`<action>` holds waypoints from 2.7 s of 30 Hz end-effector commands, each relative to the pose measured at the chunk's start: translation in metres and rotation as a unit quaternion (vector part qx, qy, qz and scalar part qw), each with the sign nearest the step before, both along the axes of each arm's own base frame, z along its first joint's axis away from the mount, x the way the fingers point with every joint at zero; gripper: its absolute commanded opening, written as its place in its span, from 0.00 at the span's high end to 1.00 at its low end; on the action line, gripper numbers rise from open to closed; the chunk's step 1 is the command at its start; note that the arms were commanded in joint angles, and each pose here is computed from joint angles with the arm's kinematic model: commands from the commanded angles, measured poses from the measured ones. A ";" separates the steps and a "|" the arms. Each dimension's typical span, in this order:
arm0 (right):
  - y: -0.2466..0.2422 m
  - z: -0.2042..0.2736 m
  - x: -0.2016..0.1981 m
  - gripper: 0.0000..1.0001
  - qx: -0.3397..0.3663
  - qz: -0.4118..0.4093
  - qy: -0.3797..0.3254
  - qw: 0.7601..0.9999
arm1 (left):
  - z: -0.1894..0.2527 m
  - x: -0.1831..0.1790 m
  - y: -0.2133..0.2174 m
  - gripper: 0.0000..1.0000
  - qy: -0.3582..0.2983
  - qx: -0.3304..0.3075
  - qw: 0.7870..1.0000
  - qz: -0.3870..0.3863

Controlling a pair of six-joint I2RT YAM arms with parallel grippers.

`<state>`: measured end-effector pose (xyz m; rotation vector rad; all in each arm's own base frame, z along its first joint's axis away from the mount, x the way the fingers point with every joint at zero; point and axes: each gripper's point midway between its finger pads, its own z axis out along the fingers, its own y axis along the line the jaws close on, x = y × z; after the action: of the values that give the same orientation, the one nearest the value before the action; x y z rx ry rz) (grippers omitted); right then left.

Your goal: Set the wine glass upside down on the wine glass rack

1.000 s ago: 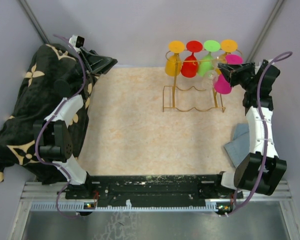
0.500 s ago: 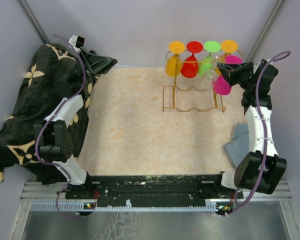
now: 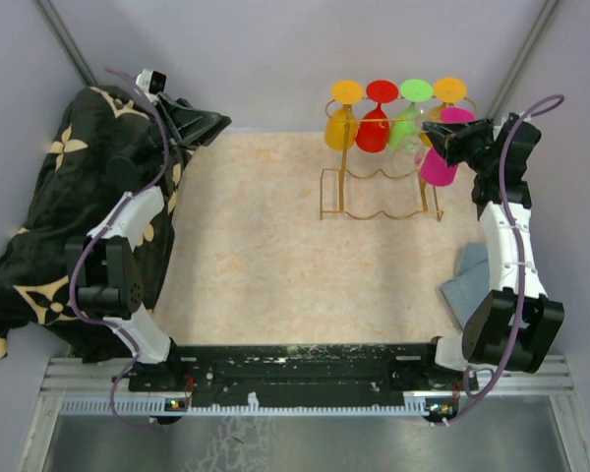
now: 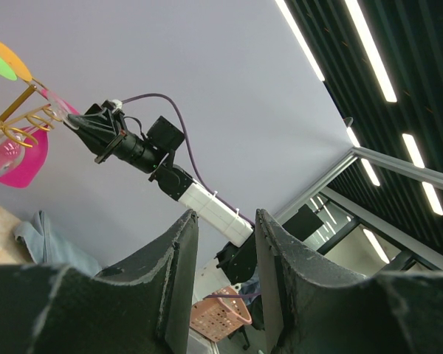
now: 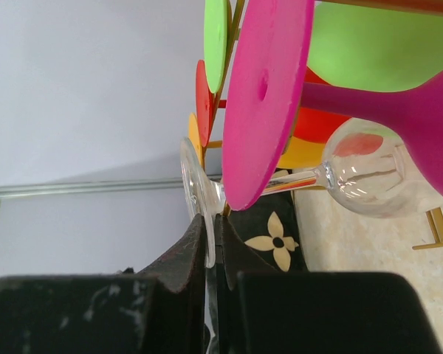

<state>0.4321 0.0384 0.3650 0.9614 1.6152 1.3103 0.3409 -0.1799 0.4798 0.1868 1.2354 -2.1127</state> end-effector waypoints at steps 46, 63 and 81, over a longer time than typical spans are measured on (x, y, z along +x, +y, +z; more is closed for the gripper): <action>0.017 0.059 -0.064 0.56 -0.125 0.001 -0.085 0.989 | -0.033 -0.007 -0.002 0.48 -0.071 0.023 0.997 0.012; 0.022 0.042 -0.086 0.31 -0.209 0.030 -0.095 0.973 | -0.077 0.008 -0.017 0.31 -0.056 0.123 0.990 0.043; 0.006 0.027 -0.116 0.19 -0.321 -0.013 -0.124 0.939 | -0.136 -0.008 -0.018 0.01 -0.027 0.301 0.939 0.163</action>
<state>0.3245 0.0447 0.3797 0.4732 1.7263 0.8050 0.3371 -0.2030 0.3736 0.2894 1.6266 -1.5283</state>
